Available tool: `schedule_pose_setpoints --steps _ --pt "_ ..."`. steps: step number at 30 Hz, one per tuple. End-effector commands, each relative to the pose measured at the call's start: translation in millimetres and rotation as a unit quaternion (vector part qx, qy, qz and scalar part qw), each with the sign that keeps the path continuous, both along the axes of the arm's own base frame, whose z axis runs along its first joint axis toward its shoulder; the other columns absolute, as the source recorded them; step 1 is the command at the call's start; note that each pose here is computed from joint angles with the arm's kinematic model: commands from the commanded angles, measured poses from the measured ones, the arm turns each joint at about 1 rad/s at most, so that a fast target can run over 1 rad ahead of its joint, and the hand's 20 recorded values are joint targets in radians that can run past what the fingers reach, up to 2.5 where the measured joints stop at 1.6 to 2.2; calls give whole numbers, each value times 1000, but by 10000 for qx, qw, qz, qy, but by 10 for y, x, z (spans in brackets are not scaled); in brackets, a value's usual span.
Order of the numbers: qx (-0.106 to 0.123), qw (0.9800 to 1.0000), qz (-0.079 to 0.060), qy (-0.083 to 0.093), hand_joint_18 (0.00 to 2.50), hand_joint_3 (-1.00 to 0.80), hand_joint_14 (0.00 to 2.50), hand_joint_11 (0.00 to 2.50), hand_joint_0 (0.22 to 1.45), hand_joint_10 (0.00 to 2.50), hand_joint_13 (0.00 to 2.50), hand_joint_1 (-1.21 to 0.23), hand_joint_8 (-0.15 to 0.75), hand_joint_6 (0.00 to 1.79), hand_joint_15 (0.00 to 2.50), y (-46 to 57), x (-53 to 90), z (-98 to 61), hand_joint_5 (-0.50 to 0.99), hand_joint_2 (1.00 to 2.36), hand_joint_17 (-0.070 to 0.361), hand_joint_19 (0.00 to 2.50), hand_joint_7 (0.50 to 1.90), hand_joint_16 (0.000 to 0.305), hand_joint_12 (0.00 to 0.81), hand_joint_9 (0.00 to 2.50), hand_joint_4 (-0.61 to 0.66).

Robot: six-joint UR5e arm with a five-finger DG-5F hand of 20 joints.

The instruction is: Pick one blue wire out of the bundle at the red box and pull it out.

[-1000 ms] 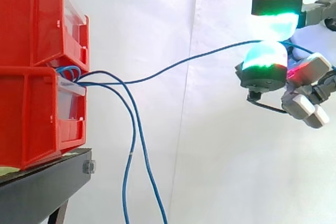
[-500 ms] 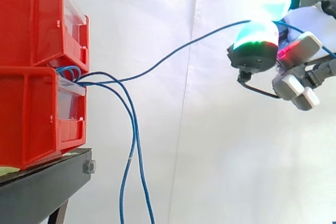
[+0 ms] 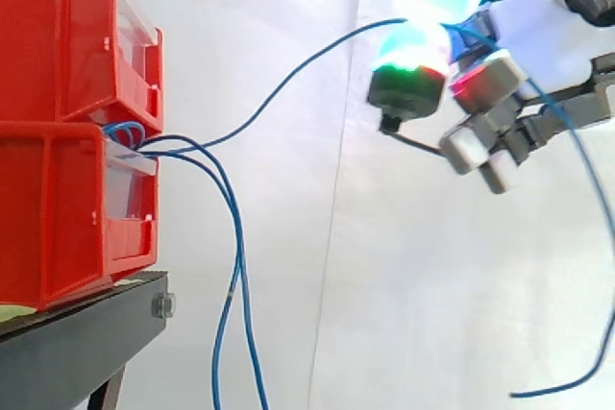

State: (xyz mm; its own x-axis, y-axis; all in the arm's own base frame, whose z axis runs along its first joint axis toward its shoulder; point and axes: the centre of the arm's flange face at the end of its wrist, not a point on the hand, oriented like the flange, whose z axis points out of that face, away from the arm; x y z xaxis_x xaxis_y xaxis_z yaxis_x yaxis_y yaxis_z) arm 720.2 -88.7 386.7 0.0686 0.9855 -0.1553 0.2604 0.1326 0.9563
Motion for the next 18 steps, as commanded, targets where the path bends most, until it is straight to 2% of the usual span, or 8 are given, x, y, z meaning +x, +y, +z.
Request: schedule_pose_setpoints --steps 1,3,6,8,11,18 --pt "-4 10000 13 -86 992 -5 12 767 555 9 957 -771 436 942 493 80 224 -97 -92 1154 154 415 1044 69 513 1207 50" --pt "10 9999 34 -117 987 -4 12 770 563 9 957 -781 436 943 491 105 327 -130 -93 1137 153 426 1055 68 510 1202 43" --pt "-20 9999 34 -145 965 25 14 772 612 9 941 -810 422 948 494 116 355 -130 -98 1024 148 419 1073 66 498 1176 27" --pt "-58 9999 19 -111 951 32 13 774 626 9 931 -816 414 952 494 110 343 -166 -102 1002 143 433 1078 64 491 1162 12" --pt "-63 9999 40 71 937 34 14 774 635 10 921 -827 403 956 504 110 299 -337 -106 1005 139 430 1087 62 482 1144 2" --pt "-43 9998 24 206 933 51 15 769 641 11 918 -829 400 960 501 75 257 -475 -107 1005 138 432 1092 61 475 1141 -17"
